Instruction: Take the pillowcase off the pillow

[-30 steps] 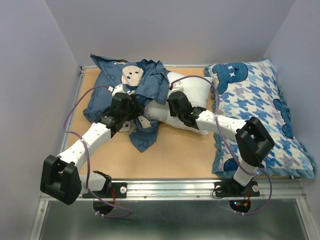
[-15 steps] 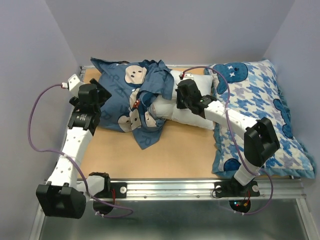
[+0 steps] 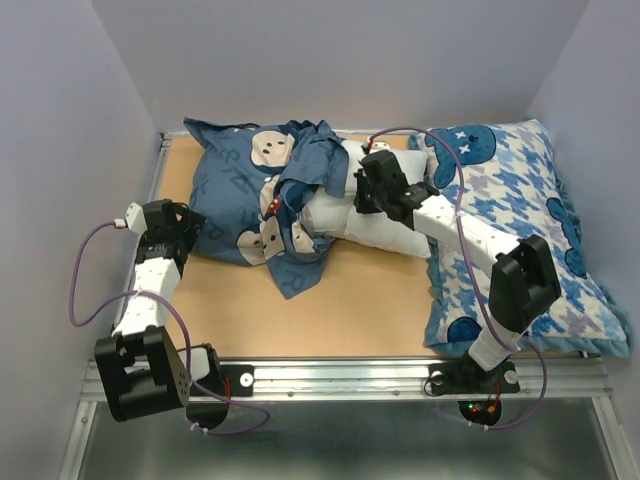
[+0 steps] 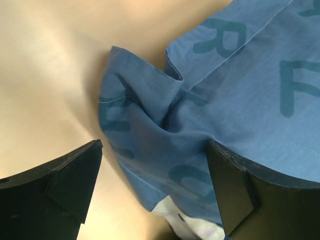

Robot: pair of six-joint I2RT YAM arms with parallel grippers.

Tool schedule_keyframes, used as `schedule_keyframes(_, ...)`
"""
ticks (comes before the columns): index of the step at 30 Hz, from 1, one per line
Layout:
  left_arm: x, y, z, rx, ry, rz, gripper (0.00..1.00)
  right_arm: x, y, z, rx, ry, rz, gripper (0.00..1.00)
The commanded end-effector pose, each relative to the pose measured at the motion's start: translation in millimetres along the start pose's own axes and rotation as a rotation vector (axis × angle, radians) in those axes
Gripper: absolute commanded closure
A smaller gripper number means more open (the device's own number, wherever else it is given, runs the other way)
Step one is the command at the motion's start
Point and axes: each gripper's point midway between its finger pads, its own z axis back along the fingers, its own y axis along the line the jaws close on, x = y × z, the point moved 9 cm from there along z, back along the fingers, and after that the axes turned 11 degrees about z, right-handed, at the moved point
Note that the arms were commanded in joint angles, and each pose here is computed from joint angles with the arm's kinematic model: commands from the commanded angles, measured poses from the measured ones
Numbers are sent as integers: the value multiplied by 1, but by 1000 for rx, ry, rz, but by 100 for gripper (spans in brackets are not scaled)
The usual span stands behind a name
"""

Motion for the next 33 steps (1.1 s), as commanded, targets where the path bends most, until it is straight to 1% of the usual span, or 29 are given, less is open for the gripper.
schedule_keyframes(1,-9,-10,-15,-114,84,124,15,43,3,32,50,-132,-56,99)
schedule_keyframes(2,-9,-10,-17,-118,89,129,20,44,2,34,51,-136,-57,99)
schedule_keyframes(3,-10,-10,-19,-117,92,132,37,46,2,36,51,-143,-54,99)
schedule_keyframes(4,-8,-9,-21,-104,86,132,60,48,1,38,49,-149,-56,99)
schedule_keyframes(5,-8,-9,-22,-101,83,132,60,49,1,39,47,-151,-56,99)
schedule_keyframes(6,-4,-8,-22,-96,70,137,67,51,1,43,48,-159,-56,100)
schedule_keyframes(7,1,-8,-21,-85,47,135,81,56,1,47,45,-170,-53,100)
schedule_keyframes(8,6,-9,-20,-83,36,137,85,59,0,50,42,-178,-55,99)
schedule_keyframes(9,12,-9,-20,-74,0,138,86,61,-1,52,37,-184,-54,99)
schedule_keyframes(11,29,-11,-17,-41,-61,133,92,71,-4,63,9,-210,-53,100)
schedule_keyframes(12,43,-13,-16,-30,-106,143,93,76,-6,68,0,-222,-59,99)
schedule_keyframes(14,54,-12,-14,-8,-136,143,94,84,-10,79,-14,-243,-69,99)
schedule_keyframes(15,66,-10,-13,4,-165,161,94,93,-14,91,-18,-265,-85,99)
schedule_keyframes(20,94,-7,-14,38,-235,184,95,122,-32,127,-51,-338,-125,100)
schedule_keyframes(23,104,-7,-17,58,-262,194,94,137,-51,149,-90,-377,-153,99)
schedule_keyframes(28,112,-7,-23,92,-295,191,94,148,-69,172,-110,-416,-181,99)
schedule_keyframes(31,116,-4,-27,121,-314,180,88,150,-82,185,-140,-435,-195,99)
schedule_keyframes(33,118,-1,-31,151,-324,158,78,151,-87,189,-144,-436,-199,100)
